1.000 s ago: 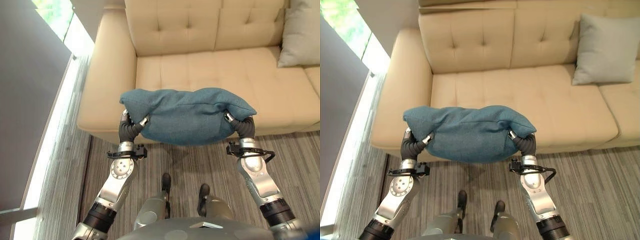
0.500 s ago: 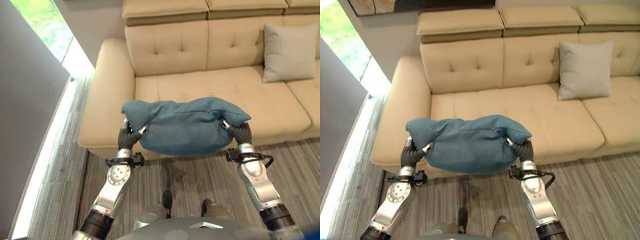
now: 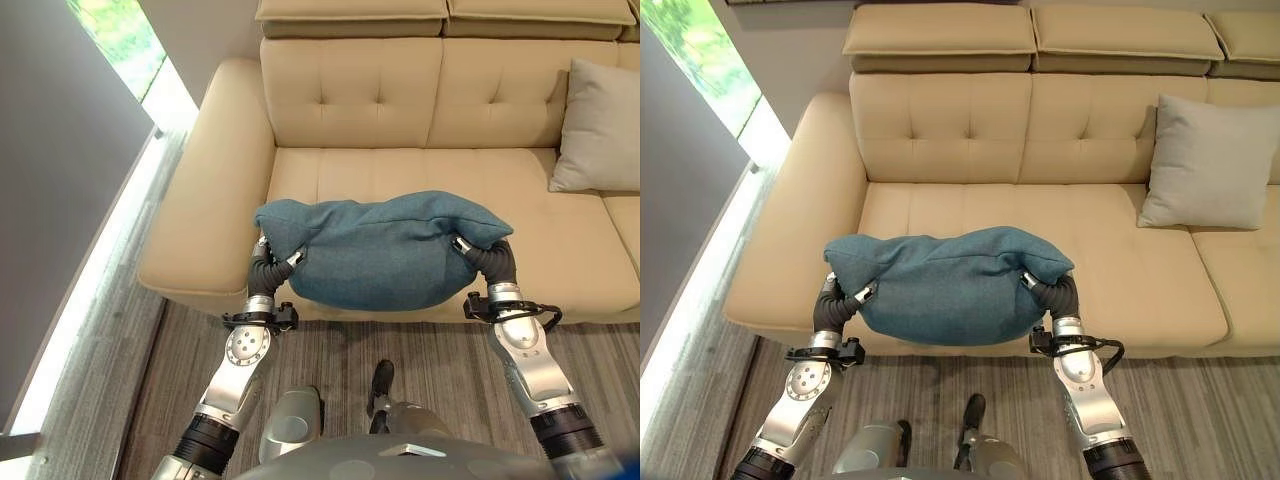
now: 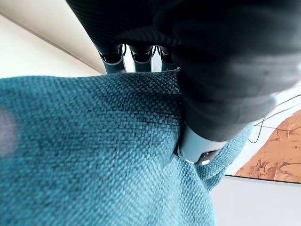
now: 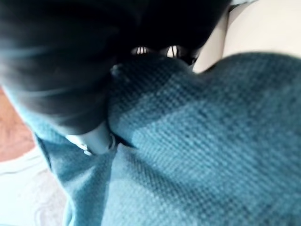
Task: Pick up all the scattered cushions and arrange them neatly on the sofa.
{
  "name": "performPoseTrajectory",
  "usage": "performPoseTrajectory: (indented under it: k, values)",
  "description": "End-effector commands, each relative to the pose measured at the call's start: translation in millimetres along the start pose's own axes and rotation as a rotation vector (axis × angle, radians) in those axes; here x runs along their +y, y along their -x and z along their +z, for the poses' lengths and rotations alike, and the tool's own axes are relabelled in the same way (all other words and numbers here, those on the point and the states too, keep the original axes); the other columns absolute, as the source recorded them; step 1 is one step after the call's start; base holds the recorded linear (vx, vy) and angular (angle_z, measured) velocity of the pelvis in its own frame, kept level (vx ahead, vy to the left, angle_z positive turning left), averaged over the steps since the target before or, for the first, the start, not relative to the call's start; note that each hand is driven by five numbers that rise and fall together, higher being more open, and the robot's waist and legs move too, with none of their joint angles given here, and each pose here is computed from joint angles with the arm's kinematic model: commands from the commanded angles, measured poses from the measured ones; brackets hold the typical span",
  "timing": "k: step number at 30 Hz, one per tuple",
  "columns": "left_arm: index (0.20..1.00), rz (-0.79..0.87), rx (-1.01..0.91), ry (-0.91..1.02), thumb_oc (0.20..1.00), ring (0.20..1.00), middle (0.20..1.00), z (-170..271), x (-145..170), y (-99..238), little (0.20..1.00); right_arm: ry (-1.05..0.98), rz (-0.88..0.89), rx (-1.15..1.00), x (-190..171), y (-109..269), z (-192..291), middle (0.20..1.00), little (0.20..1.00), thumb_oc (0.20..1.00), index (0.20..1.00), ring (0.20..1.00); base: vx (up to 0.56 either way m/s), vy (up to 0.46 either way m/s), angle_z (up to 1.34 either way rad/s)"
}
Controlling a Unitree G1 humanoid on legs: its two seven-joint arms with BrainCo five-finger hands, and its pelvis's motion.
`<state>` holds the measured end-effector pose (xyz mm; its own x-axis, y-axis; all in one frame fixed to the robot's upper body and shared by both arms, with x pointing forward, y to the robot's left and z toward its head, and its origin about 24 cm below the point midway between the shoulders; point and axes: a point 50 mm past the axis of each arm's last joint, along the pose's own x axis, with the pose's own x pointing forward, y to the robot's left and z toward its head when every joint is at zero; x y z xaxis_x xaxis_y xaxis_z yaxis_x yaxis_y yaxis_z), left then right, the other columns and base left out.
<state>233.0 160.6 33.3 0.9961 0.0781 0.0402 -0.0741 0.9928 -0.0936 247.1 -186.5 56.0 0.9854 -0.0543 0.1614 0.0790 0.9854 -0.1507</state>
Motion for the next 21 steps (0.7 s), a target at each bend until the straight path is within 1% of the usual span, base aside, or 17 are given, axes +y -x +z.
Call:
performPoseTrajectory:
  k: [1, 4, 10, 13, 17, 21]
  values:
    - [0.2, -0.113, -0.222, 0.022, 0.2, 0.2, 0.2, 42.6, -12.0, -14.3, 0.2, -0.073, -0.044, -0.262, -8.3, -16.4, 47.1, 0.2, 0.2, 0.2, 0.2, 0.2, 0.18, -0.027, 0.32]
    - [0.2, -0.116, -0.227, 0.017, 0.2, 0.2, 0.2, 44.7, -13.2, -16.2, 0.2, -0.096, -0.051, -0.274, -7.0, -19.1, 50.0, 0.2, 0.2, 0.2, 0.2, 0.2, 0.17, 0.027, 0.35]
    - [0.2, -0.089, -0.188, -0.001, 0.2, 0.2, 0.2, 36.8, -1.1, -8.0, 0.2, -0.114, -0.03, -0.261, 2.8, -15.5, 47.5, 0.2, 0.2, 0.2, 0.2, 0.2, 0.27, 0.124, -0.31]
    - [0.2, -0.063, -0.199, -0.031, 0.2, 0.2, 0.2, 40.6, 9.2, -6.2, 0.2, -0.125, 0.01, -0.269, 13.5, -16.6, 50.0, 0.2, 0.2, 0.2, 0.2, 0.2, 0.22, 0.282, -0.43]
    - [0.2, -0.06, -0.216, -0.035, 0.2, 0.2, 0.2, 43.3, 8.9, -7.8, 0.2, -0.132, 0.023, -0.269, 17.1, -16.7, 50.0, 0.2, 0.2, 0.2, 0.2, 0.2, 0.09, 0.105, -0.08]
    - [0.2, -0.072, -0.235, -0.017, 0.2, 0.2, 0.2, 45.9, 4.4, -11.0, 0.2, -0.099, 0.009, -0.253, 12.8, -16.1, 46.2, 0.2, 0.2, 0.2, 0.2, 0.2, 0.17, -0.058, 0.02]
